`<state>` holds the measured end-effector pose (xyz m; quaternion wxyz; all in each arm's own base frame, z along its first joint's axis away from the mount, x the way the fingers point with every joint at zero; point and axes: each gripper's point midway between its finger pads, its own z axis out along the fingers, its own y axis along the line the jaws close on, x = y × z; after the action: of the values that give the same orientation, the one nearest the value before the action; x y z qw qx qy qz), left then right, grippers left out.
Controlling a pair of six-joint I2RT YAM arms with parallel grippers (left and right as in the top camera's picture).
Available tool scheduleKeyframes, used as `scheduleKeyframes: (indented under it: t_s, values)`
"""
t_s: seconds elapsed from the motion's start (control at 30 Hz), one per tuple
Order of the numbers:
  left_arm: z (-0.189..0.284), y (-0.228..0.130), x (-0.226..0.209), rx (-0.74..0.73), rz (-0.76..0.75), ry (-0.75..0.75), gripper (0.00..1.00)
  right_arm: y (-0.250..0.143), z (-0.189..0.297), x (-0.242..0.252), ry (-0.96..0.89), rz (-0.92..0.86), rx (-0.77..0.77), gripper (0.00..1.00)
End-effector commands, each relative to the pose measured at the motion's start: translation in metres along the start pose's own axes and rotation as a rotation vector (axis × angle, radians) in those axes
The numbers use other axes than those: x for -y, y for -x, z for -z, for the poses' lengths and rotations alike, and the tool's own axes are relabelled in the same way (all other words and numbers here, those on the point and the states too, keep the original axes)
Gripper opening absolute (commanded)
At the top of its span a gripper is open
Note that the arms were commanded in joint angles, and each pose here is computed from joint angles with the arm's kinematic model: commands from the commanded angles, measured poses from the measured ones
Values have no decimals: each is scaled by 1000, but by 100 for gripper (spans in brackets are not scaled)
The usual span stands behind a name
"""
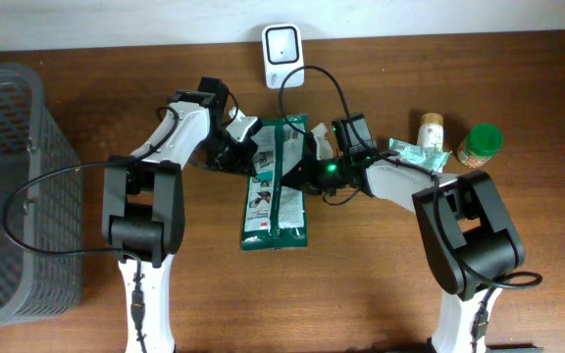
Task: Scan the item barcode
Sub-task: 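Lift the green packet with both grippers, then release the left gripper, then carry the green packet with the right gripper toward the scanner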
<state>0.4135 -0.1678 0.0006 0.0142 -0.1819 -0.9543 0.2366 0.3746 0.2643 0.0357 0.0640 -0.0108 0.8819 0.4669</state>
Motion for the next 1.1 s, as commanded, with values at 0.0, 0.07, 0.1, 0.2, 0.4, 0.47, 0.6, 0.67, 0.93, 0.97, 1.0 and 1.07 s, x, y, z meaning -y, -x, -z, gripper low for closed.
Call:
scheduleKeyframes:
  t_s: [0.0, 0.07, 0.1, 0.2, 0.4, 0.47, 0.6, 0.67, 0.93, 0.97, 1.0, 1.07]
  values:
    - [24, -1, -21, -16, 22, 136, 2, -6, -3, -4, 38, 61, -32, 4]
    - [62, 14, -19, 61, 21, 187, 3, -6, -3, -4, 38, 62, -32, 4]
    - [82, 20, -19, 108, 35, 216, 4, -6, -3, -4, 41, 62, -34, 4]
    - [163, 30, -18, 295, 96, 316, 13, -10, -2, -10, 77, 103, -52, 4]
    - [262, 16, -28, 516, 144, 410, 30, -11, 22, -57, 203, 336, -42, 4]
    - [270, 10, -38, 524, 170, 428, 38, -13, 42, -79, 230, 419, -22, 4]
    - [288, 1, -64, 551, 227, 479, 93, -18, 96, -111, 217, 532, 43, 4]
    - [293, -2, -73, 560, 247, 485, 99, -23, 113, -127, 220, 582, 71, 4]
    - [295, -4, -77, 562, 259, 488, 99, -38, 148, -171, 275, 661, 124, 4]
    - [295, -4, -77, 562, 259, 488, 99, -40, 148, -173, 290, 663, 117, 4]
    - [295, -4, -77, 562, 259, 488, 99, -40, 148, -173, 290, 659, 117, 4]
    - [295, -4, -77, 561, 258, 488, 99, -36, 152, -180, 294, 654, 125, 4]
